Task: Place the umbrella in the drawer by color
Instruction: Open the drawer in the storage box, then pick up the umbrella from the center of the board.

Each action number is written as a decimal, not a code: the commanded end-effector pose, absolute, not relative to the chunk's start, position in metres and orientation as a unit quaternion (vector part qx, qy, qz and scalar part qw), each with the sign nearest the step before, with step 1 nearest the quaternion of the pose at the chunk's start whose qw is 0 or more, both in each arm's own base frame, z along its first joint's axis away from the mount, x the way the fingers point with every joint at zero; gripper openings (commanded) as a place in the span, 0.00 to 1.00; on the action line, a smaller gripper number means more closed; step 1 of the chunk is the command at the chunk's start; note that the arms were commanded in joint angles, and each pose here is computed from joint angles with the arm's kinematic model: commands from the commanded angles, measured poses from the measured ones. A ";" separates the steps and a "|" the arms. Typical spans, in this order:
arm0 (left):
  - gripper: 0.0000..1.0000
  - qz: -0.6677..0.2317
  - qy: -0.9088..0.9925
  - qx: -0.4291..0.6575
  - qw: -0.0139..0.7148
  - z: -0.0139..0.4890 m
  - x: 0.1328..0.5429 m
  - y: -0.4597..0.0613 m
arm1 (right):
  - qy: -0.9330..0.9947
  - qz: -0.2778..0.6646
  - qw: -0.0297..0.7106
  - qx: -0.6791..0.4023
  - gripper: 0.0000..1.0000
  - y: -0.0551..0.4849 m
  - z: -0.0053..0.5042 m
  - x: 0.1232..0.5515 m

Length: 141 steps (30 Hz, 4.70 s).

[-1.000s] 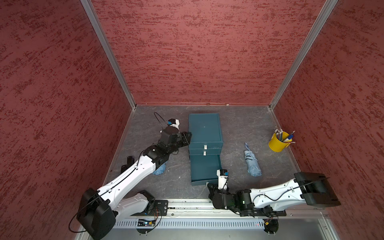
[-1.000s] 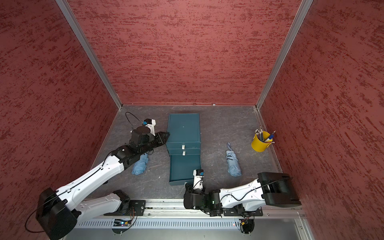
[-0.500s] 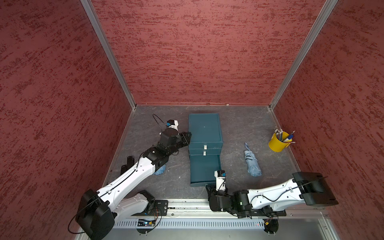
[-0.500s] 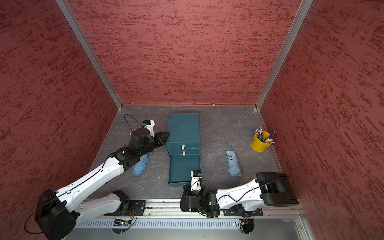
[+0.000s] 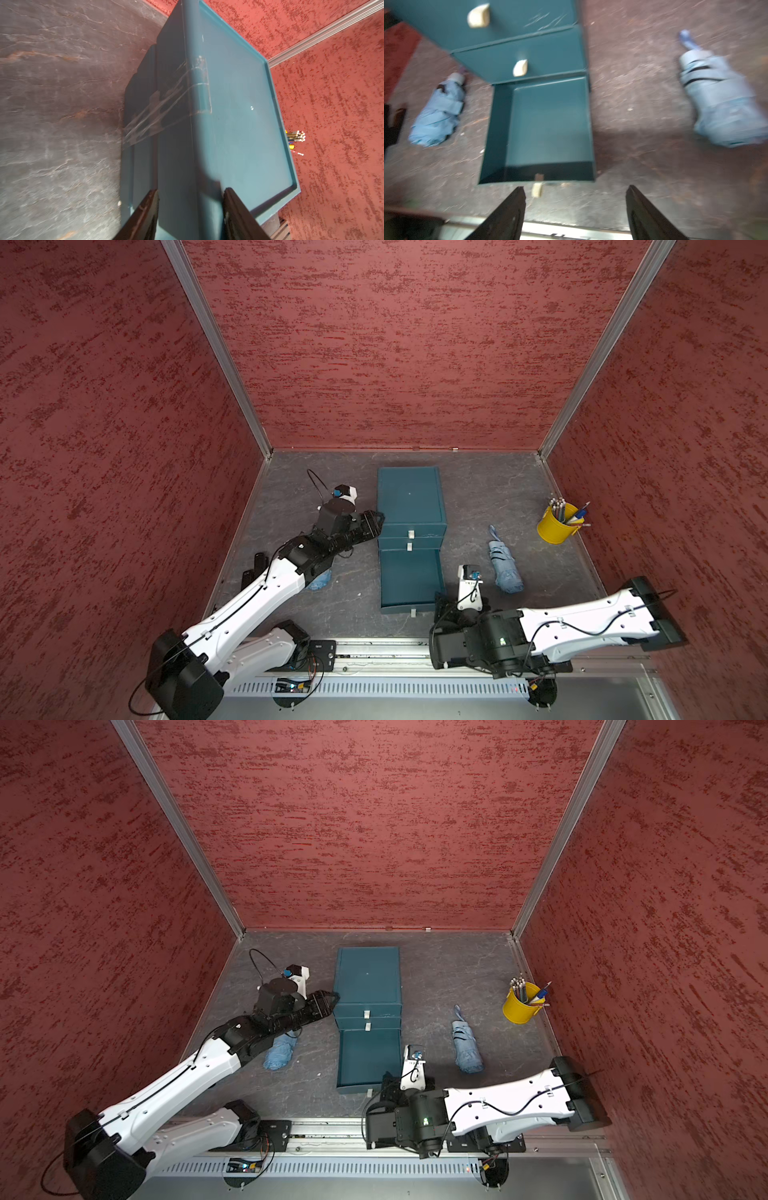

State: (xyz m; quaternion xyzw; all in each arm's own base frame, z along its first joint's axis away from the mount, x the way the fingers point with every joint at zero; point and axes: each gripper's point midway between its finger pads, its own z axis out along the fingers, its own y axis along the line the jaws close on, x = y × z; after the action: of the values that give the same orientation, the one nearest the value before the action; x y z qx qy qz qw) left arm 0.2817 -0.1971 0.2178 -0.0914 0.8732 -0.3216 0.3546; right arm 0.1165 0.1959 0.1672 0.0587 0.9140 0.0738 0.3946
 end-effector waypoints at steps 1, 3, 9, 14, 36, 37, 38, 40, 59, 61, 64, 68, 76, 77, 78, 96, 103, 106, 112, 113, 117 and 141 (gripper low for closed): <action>0.55 -0.252 0.916 -0.076 0.303 0.190 0.253 -0.175 | 0.912 -0.060 0.404 0.052 0.80 0.121 0.176 0.142; 0.55 -0.259 0.908 -0.078 0.319 0.206 0.253 -0.172 | 0.930 -0.049 0.359 0.065 0.80 0.115 0.158 0.153; 0.58 -0.313 0.868 -0.068 0.378 0.253 0.242 -0.168 | 0.936 -0.047 0.320 0.139 0.87 0.077 0.138 0.177; 0.60 -0.346 0.857 -0.045 0.379 0.261 0.232 -0.175 | 0.940 -0.027 0.286 0.183 0.90 0.062 0.117 0.200; 0.60 -0.389 0.852 -0.040 0.349 0.248 0.223 -0.188 | 0.956 0.090 0.204 0.191 0.66 0.093 0.055 0.206; 0.60 -0.390 0.852 -0.039 0.348 0.248 0.224 -0.190 | 0.956 0.095 0.203 0.189 0.65 0.098 0.056 0.204; 0.60 -0.390 0.852 -0.040 0.346 0.246 0.225 -0.190 | 0.957 0.101 0.201 0.184 0.65 0.103 0.056 0.202; 0.60 -0.388 0.854 -0.041 0.343 0.245 0.226 -0.191 | 0.959 0.096 0.200 0.174 0.65 0.108 0.059 0.199; 0.60 -0.370 0.866 -0.047 0.333 0.237 0.224 -0.185 | 0.944 0.027 0.198 0.262 0.83 0.036 0.049 0.234; 0.60 -0.370 0.866 -0.047 0.333 0.236 0.223 -0.184 | 0.947 0.037 0.179 0.263 0.75 0.042 0.039 0.231; 0.60 -0.373 0.865 -0.046 0.332 0.236 0.223 -0.185 | 0.949 0.048 0.175 0.257 0.66 0.050 0.033 0.226; 0.60 -0.375 0.865 -0.048 0.330 0.235 0.224 -0.186 | 0.952 0.061 0.173 0.243 0.51 0.066 0.036 0.222; 0.59 -0.376 0.866 -0.050 0.326 0.232 0.223 -0.186 | 0.958 0.060 0.182 0.215 0.46 0.092 0.049 0.211; 0.59 -0.376 0.866 -0.049 0.326 0.232 0.223 -0.186 | 0.958 0.052 0.180 0.217 0.51 0.088 0.047 0.209; 0.59 -0.376 0.867 -0.050 0.324 0.231 0.223 -0.187 | 0.958 0.043 0.179 0.221 0.58 0.084 0.045 0.206; 0.62 -0.419 0.840 -0.025 0.342 0.256 0.216 -0.194 | 0.946 0.098 0.250 0.180 0.00 0.085 0.092 0.199; 0.70 -0.495 0.785 0.037 0.370 0.297 0.196 -0.207 | 0.877 0.278 0.377 0.105 0.00 0.123 0.227 0.190; 0.74 -0.535 0.756 0.064 0.372 0.311 0.186 -0.218 | 0.822 0.400 0.403 0.042 0.00 0.157 0.288 0.175; 0.85 -0.606 0.701 0.135 0.351 0.325 0.156 -0.255 | 0.761 0.524 0.380 -0.037 0.00 0.213 0.340 0.160; 0.86 -0.617 0.689 0.147 0.351 0.329 0.149 -0.259 | 0.756 0.533 0.378 -0.043 0.00 0.219 0.342 0.159; 0.91 -0.639 0.664 0.172 0.349 0.334 0.136 -0.274 | 0.731 0.571 0.367 -0.071 0.00 0.253 0.352 0.153; 0.35 -0.605 0.697 0.112 0.368 0.327 0.159 -0.268 | 0.726 0.568 0.370 -0.120 0.00 0.336 0.352 0.132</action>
State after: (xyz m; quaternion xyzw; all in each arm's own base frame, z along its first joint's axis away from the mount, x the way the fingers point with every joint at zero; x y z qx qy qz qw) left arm 0.1722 -0.2630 0.2984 0.0843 0.7324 -0.5699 0.3628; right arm 0.1466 0.3199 0.3040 -0.0960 0.7772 0.5087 0.3577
